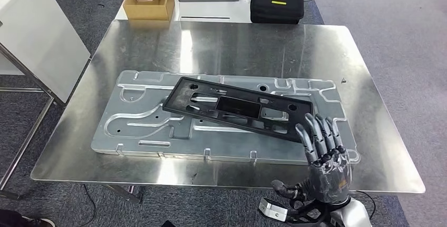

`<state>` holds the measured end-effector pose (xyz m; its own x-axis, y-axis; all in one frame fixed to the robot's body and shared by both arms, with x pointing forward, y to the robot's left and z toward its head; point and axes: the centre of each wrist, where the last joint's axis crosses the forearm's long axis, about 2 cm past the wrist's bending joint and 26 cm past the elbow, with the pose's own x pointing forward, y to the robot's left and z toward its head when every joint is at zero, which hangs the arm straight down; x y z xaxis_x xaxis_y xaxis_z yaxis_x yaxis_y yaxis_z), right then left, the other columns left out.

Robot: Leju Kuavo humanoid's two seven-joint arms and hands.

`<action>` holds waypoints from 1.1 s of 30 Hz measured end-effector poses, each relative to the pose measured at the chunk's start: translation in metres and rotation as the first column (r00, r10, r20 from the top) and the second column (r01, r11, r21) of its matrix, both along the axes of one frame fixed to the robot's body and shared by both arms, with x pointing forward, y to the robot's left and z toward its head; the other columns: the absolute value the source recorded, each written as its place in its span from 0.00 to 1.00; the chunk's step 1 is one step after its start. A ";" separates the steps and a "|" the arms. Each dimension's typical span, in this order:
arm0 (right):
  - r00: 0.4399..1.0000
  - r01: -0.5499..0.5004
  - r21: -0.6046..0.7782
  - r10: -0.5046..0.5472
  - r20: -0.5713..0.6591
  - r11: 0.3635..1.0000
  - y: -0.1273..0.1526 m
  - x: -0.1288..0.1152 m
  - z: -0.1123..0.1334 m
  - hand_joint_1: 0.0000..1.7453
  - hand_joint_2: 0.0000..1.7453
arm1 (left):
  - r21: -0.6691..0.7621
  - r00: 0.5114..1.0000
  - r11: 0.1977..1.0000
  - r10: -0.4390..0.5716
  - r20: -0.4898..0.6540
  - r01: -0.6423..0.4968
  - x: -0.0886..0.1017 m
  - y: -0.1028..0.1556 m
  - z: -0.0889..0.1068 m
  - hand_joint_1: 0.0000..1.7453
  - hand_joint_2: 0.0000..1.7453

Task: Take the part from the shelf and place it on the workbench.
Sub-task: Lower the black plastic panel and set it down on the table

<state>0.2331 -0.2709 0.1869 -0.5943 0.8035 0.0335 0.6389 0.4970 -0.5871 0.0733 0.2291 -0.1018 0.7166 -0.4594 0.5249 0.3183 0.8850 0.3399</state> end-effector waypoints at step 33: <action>0.998 0.032 0.474 -0.007 -0.055 0.880 0.016 -0.041 -0.012 0.00 0.00 | 0.018 0.999 0.999 0.040 -0.008 -0.040 -0.011 0.002 -0.002 0.00 0.00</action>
<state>0.1917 -0.2550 0.1753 -0.5660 0.6953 0.4430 0.6273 0.7118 -0.3158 0.0619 0.2308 -0.1036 0.7385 -0.4395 0.5113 0.2857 0.8909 0.3531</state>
